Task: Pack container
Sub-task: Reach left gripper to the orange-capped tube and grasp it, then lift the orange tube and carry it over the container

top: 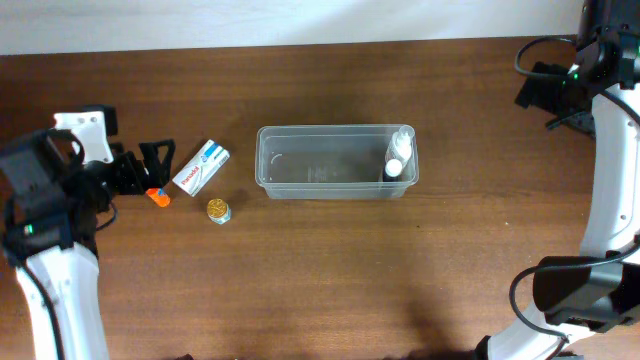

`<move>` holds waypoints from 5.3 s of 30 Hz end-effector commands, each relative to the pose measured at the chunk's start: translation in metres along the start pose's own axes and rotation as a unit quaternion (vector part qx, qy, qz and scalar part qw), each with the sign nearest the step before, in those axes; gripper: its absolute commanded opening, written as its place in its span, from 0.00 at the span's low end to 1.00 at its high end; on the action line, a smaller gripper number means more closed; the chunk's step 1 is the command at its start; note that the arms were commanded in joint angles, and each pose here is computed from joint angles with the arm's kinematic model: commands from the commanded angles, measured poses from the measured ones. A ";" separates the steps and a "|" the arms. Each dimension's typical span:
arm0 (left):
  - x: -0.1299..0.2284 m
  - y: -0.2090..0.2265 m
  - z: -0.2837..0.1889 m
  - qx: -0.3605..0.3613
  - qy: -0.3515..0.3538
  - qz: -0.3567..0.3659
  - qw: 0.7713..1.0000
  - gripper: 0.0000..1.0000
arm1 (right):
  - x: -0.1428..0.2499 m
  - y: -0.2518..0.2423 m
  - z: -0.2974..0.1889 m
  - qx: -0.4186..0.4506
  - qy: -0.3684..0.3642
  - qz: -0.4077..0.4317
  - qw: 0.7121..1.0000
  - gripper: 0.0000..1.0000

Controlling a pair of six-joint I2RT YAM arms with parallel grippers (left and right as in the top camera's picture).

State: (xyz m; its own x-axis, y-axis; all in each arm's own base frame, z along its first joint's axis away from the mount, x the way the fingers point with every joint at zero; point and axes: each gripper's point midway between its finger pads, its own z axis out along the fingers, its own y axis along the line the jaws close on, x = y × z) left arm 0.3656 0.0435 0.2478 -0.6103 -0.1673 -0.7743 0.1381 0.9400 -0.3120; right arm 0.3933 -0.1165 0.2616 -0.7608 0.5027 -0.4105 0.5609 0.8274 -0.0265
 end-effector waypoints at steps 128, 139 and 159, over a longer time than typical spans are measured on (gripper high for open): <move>-0.064 -0.193 0.094 0.237 0.040 0.046 0.970 0.26 | -0.004 -0.003 -0.006 0.003 -0.011 0.009 1.000 0.98; -0.007 -0.255 0.137 0.249 0.104 0.084 0.959 0.25 | -0.004 -0.003 -0.006 0.003 -0.011 0.009 1.000 0.98; 0.046 -0.287 0.198 0.255 0.137 0.112 0.950 0.26 | -0.004 -0.003 -0.006 0.003 -0.011 0.009 1.000 0.98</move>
State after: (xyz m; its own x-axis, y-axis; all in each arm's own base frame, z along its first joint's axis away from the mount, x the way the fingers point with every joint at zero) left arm 0.4454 -0.2863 0.1943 -0.7022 0.1697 -0.6915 0.6049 0.6545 -0.4536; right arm 0.3933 -0.1165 0.2616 -0.7606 0.5030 -0.4105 0.5612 0.8272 -0.0263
